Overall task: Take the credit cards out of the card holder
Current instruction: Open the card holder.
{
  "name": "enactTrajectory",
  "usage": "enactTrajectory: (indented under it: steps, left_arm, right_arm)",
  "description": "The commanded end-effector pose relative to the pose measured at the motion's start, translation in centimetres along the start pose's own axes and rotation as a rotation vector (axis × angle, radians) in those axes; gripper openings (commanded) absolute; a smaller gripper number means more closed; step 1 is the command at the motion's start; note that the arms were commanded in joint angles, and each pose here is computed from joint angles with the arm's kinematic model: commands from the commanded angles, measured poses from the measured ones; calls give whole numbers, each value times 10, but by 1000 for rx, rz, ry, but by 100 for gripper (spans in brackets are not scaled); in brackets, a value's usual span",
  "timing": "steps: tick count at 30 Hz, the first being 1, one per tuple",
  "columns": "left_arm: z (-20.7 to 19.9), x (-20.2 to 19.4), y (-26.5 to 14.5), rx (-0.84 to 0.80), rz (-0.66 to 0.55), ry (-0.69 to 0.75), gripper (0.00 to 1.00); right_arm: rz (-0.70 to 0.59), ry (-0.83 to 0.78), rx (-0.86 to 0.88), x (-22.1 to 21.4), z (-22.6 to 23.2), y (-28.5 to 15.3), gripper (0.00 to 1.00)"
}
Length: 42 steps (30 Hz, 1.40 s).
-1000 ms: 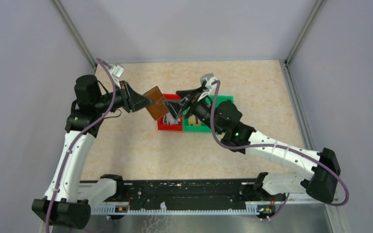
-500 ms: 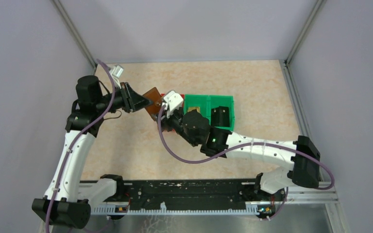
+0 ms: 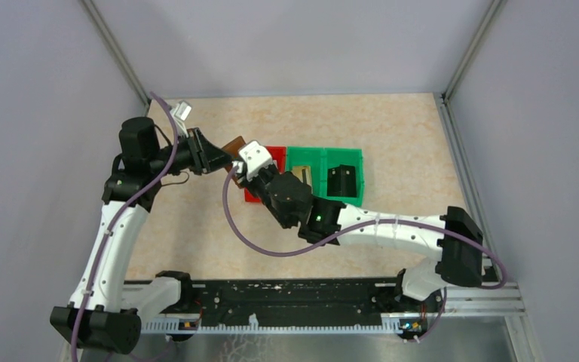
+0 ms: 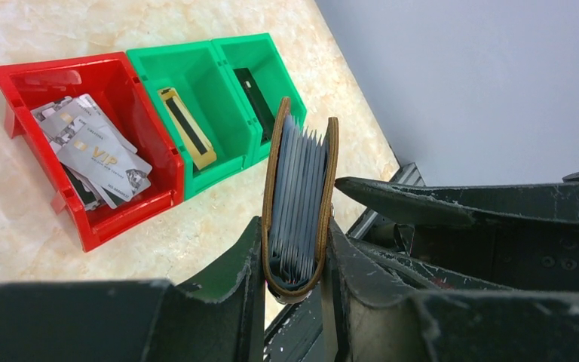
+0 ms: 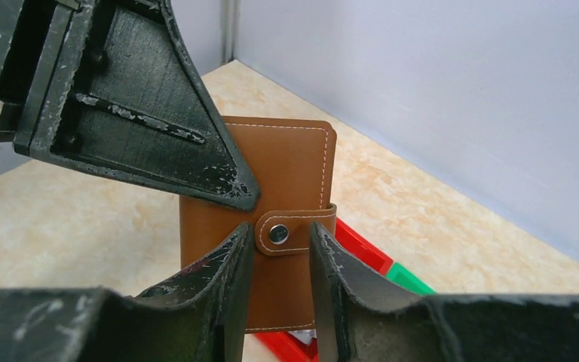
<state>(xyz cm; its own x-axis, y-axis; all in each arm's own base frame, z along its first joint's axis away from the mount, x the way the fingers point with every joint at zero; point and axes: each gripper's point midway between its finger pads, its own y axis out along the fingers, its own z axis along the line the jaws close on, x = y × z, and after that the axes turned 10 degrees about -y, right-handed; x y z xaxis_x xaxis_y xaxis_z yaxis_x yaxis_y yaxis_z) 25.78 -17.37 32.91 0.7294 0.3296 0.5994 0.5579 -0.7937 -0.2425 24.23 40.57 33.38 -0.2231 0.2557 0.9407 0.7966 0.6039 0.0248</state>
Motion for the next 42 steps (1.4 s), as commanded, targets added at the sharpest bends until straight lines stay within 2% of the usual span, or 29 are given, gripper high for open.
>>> enactTrajectory:
  steps: [1, 7, 9, 14, 21, 27, 35, 39, 42]
  left_arm:
    - [-18, 3, -4, -54, 2, 0, 0]
    - [-19, 2, -4, -55, 5, 1, 0]
    - [-19, 3, -5, -55, 5, 2, 0]
    - [-19, 1, -5, -56, 17, -4, 0]
    - [-20, 0, -6, -53, 24, -4, 0]
    - [-22, -4, -5, -74, 51, -11, 0]
    - [-25, -6, -7, -83, 59, 6, 0]
    - [-26, -6, -9, -87, 56, 25, 0]
    - [-27, -5, -10, -89, 51, 57, 0]
  right_arm:
    - [-25, -87, -80, 16, -8, 3, 33]
    - [3, -241, -140, 5, -2, 2, 32]
    - [19, -280, -194, 1, -7, 2, 26]
    - [24, -372, -319, 2, -24, 2, 0]
    - [-21, -463, -422, 11, -38, -3, 0]
    - [-48, -434, -447, 16, -45, -7, 0]
    - [-34, -343, -505, 21, -77, -10, 0]
    - [-35, -237, -439, 22, -85, -9, 0]
    - [-35, -85, -269, 20, -83, -5, 0]
